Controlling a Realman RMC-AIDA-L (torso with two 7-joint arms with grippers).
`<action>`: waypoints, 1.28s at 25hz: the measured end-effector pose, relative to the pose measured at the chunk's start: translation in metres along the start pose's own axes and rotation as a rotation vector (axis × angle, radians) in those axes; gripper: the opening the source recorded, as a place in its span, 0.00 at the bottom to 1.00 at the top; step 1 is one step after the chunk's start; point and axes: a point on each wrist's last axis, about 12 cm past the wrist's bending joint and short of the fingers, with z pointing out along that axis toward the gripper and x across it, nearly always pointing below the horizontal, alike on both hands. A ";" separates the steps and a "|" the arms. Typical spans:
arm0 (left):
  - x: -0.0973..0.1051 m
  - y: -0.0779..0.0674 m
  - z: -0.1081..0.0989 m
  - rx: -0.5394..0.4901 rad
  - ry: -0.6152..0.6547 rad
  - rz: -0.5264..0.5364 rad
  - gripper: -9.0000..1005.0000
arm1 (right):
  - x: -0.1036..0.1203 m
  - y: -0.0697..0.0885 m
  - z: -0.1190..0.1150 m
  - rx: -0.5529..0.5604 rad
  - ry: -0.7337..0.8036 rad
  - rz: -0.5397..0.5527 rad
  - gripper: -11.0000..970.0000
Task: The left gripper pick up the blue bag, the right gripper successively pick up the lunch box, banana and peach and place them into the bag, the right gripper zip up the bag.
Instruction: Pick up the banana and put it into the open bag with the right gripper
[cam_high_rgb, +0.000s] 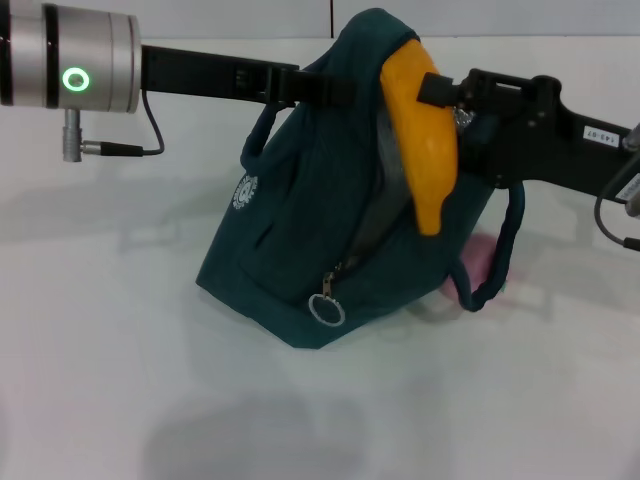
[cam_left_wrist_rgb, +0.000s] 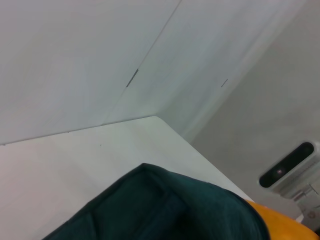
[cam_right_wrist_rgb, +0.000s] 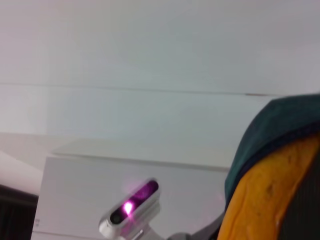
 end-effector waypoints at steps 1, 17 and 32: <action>0.000 0.000 0.000 0.000 0.000 0.000 0.06 | 0.000 0.000 0.000 0.000 0.000 0.000 0.47; 0.000 -0.003 0.004 0.022 0.003 0.005 0.06 | -0.004 -0.011 0.004 0.071 -0.058 -0.053 0.47; 0.000 -0.002 0.002 0.014 -0.004 0.002 0.06 | 0.003 -0.017 0.004 0.115 -0.012 -0.034 0.47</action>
